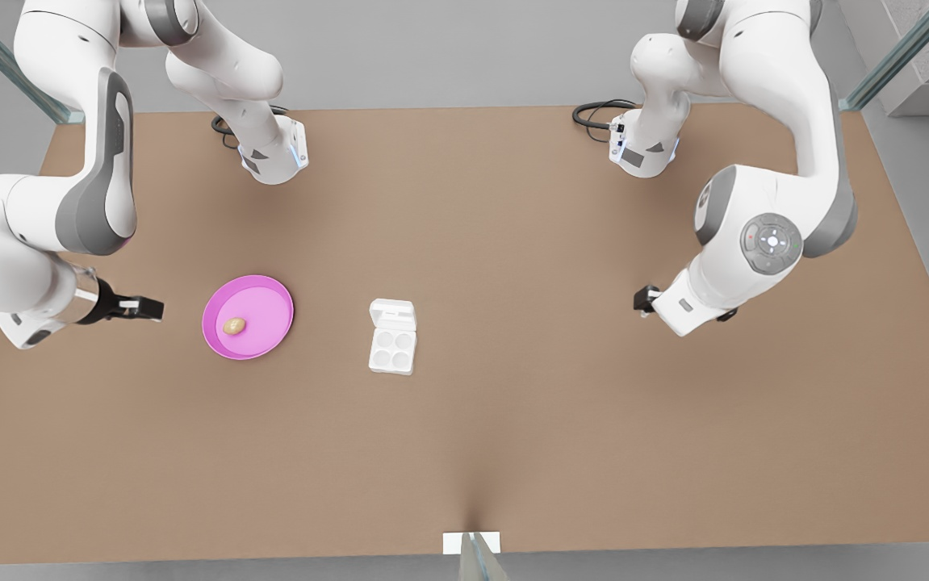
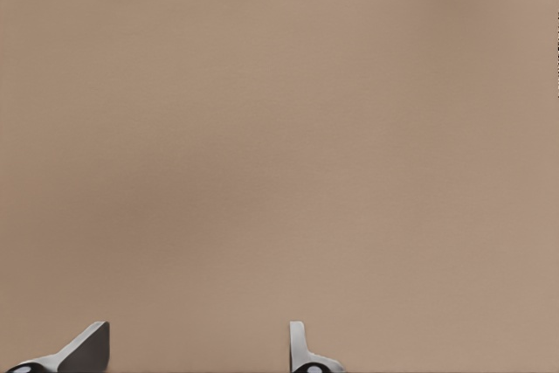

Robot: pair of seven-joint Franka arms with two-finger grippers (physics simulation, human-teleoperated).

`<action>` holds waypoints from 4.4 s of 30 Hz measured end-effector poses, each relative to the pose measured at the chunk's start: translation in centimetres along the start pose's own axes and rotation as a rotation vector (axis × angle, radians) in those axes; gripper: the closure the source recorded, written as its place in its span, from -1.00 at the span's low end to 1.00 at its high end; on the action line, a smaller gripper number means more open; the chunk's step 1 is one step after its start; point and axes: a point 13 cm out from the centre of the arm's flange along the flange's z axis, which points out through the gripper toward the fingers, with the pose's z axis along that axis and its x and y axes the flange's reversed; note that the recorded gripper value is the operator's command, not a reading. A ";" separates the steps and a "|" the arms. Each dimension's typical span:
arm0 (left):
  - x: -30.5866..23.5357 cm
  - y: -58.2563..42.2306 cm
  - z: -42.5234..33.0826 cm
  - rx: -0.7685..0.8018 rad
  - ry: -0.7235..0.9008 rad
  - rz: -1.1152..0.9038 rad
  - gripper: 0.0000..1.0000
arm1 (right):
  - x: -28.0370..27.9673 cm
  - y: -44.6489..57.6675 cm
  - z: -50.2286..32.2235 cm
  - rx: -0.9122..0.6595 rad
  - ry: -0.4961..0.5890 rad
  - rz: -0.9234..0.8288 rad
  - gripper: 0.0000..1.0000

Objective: Pack egg into the box and close the box lid

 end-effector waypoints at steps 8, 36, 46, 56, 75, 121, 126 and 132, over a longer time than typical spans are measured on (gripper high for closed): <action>-0.2 -1.8 -2.2 0.015 -0.047 -0.005 -1.00 | -1.9 0.3 1.5 -0.002 -0.018 -0.010 -1.00; 8.5 -6.5 -2.7 -0.049 0.199 0.001 -1.00 | -2.1 1.4 29.4 -0.059 0.013 0.040 -1.00; 8.6 -8.8 -3.1 -0.046 0.176 0.010 -1.00 | 5.2 6.0 30.6 -0.049 -0.017 -0.027 -1.00; 7.8 -11.9 -2.6 -0.047 0.127 0.013 -1.00 | 5.4 1.2 32.2 -0.027 -0.051 0.011 -1.00; 8.0 -12.1 -2.7 -0.051 0.131 -0.031 -1.00 | 4.8 1.3 35.6 -0.038 -0.063 -0.016 -0.54; 8.5 -11.6 -2.8 -0.063 0.149 -0.054 -1.00 | 1.2 34.7 21.3 -0.065 0.045 -0.082 -0.14; 8.4 -11.7 -2.6 -0.064 0.149 -0.053 -1.00 | -1.0 35.9 22.9 -0.055 0.066 0.018 -0.14; 8.4 -11.6 -2.6 -0.064 0.148 -0.053 -1.00 | 0.0 39.1 25.6 -0.029 0.098 0.084 -0.15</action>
